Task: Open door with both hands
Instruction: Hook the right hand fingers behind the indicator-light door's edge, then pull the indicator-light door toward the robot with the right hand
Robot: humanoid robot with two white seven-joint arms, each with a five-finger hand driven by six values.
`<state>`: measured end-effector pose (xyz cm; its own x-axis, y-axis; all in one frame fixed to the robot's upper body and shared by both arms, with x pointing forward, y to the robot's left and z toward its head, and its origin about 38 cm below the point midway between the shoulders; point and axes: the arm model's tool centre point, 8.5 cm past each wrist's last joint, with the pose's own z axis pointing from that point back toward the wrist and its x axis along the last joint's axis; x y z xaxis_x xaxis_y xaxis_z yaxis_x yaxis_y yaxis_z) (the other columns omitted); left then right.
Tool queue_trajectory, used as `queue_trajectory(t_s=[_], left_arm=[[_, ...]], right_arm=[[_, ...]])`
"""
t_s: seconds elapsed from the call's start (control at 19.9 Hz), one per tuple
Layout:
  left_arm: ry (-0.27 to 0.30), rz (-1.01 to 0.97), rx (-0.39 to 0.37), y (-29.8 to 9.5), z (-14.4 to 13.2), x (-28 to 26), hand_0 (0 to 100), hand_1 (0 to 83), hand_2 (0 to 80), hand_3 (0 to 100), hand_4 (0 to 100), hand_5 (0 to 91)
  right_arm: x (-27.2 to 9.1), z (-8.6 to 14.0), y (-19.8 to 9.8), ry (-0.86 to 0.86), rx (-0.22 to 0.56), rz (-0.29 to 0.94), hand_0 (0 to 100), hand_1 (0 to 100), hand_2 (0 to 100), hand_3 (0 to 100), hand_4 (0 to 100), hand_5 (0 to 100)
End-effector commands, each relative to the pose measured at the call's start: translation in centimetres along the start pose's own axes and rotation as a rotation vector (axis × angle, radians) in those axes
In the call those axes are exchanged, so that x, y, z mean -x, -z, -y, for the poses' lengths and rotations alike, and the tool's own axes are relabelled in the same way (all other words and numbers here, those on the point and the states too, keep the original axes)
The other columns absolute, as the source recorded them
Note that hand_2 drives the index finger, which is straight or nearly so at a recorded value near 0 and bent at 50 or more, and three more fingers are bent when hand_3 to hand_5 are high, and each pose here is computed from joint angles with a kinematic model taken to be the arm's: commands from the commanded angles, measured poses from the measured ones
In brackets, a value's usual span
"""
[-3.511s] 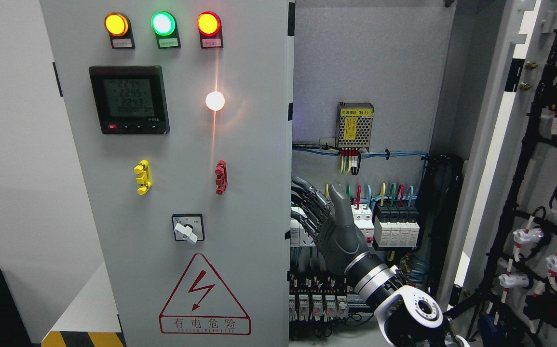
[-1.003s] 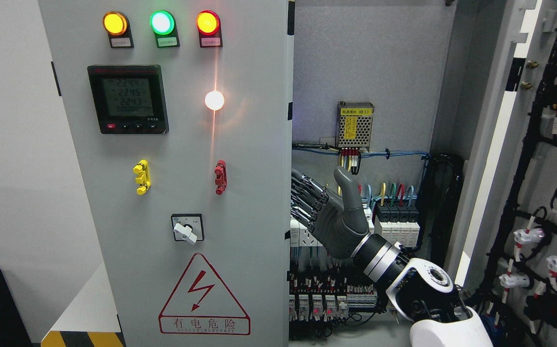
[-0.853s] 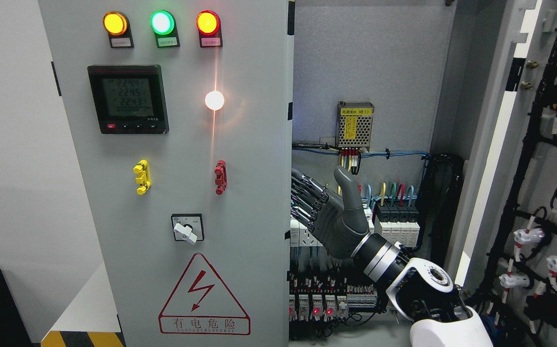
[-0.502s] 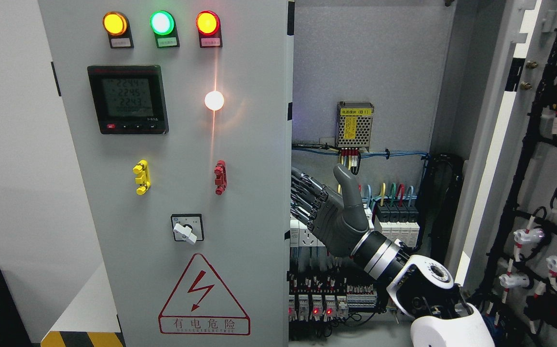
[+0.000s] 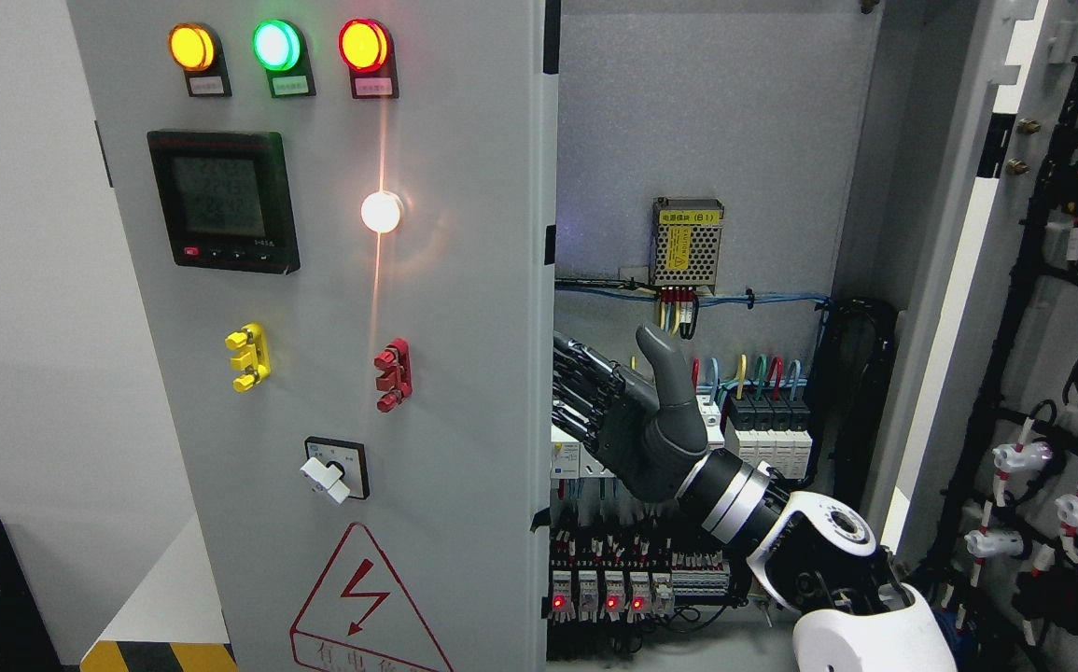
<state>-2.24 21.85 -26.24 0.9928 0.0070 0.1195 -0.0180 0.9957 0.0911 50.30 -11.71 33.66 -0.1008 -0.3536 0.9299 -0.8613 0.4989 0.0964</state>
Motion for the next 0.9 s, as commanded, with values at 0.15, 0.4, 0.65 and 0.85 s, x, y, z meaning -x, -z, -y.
queue_trajectory(t_s=[0.15,0.4,0.65,0.85], left_arm=[[0.014,0.009,0.003,0.0,0.0,-0.3,0,0.0,0.0,0,0,0.0],[0.014,0.009,0.003,0.0,0.0,-0.3,0,0.0,0.0,0,0,0.0],[0.014,0.009,0.003,0.0,0.0,-0.3,0,0.0,0.0,0,0,0.0],[0.013,0.009,0.002,0.0,0.0,-0.3,0,0.0,0.0,0,0,0.0]], right_arm=[[0.3,-2.2,-1.5,-0.026,-0.043,0.021,0,0,0,0,0,0],[1.3,-5.1,-1.4,-0.036,-0.166,0.009,0,0,0,0,0,0],[3.2,-6.7,-3.0,-0.042,-0.198,-0.045,0,0,0,0,0,0],[4.0,-7.8,-3.6,-0.055,-0.237,-0.093,0,0,0,0,0,0]])
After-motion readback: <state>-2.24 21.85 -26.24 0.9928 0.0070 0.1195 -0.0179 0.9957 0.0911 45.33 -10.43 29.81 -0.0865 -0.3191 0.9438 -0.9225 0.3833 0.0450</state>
